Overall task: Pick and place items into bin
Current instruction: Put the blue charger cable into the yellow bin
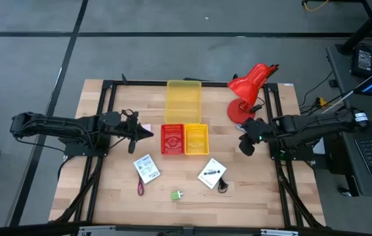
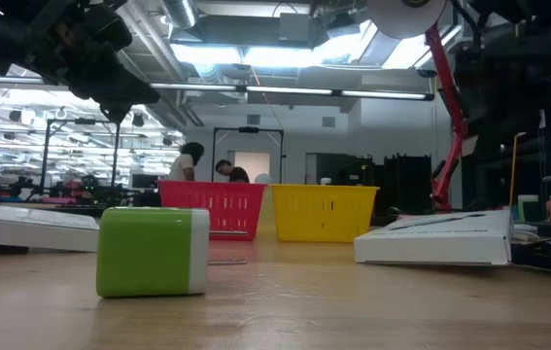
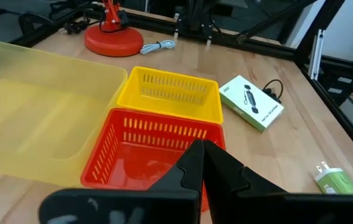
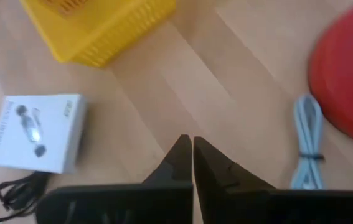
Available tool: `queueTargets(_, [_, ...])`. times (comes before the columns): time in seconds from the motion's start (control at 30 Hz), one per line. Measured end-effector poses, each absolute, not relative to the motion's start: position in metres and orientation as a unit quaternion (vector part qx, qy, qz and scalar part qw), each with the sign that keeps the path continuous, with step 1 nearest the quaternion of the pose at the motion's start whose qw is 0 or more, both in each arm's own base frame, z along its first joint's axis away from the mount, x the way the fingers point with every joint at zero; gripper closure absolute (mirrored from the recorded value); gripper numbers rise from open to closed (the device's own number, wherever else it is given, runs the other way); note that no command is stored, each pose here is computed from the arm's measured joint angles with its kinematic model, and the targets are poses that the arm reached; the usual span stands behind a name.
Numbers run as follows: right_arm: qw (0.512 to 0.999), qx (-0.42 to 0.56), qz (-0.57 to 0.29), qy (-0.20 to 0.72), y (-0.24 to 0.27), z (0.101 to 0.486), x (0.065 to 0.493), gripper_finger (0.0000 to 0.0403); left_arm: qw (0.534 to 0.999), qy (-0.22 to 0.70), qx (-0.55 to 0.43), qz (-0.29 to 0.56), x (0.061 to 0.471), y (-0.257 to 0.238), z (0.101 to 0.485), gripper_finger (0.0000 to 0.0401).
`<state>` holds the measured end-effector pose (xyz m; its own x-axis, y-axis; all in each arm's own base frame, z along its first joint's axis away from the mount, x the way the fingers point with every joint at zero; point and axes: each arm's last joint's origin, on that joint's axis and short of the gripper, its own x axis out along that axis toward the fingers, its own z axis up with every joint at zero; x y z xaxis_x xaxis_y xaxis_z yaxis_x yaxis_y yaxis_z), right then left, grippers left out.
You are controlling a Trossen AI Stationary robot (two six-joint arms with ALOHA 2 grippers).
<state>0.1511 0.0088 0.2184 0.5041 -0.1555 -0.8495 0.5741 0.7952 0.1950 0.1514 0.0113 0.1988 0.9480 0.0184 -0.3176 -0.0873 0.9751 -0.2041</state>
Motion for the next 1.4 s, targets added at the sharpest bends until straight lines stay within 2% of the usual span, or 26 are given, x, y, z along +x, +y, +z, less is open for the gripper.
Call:
queueTargets(0.2, [0.806, 0.24, -0.254, 0.477, 0.008, 0.212, 0.147, 0.0403, 0.985, 0.16, -0.058, 0.02, 0.151, 0.011, 0.199, 0.0397])
queueTargets(0.4, [0.804, 0.207, -0.284, 0.48, 0.006, 0.209, 0.148, 0.0403, 0.986, 0.161, -0.007, 0.036, 0.151, 0.013, 0.199, 0.0397])
queueTargets(0.77, [0.768, 0.16, -0.296, 0.544, 0.007, 0.187, 0.167, 0.0403, 0.985, 0.161, -0.002, 0.059, 0.151, 0.014, 0.199, 0.0397])
queueTargets(0.93, [0.749, 0.149, -0.315, 0.563, 0.008, 0.193, 0.175, 0.0403, 0.985, 0.161, -0.005, 0.06, 0.151, 0.014, 0.199, 0.0397])
queueTargets(1.17, [0.747, 0.135, -0.311, 0.572, 0.009, 0.202, 0.194, 0.0403, 0.985, 0.161, 0.005, 0.059, 0.151, 0.014, 0.199, 0.0397])
queueTargets(1.4, [0.712, 0.124, -0.331, 0.606, 0.009, 0.196, 0.194, 0.0403, 0.985, 0.162, 0.029, 0.056, 0.151, 0.014, 0.199, 0.0397])
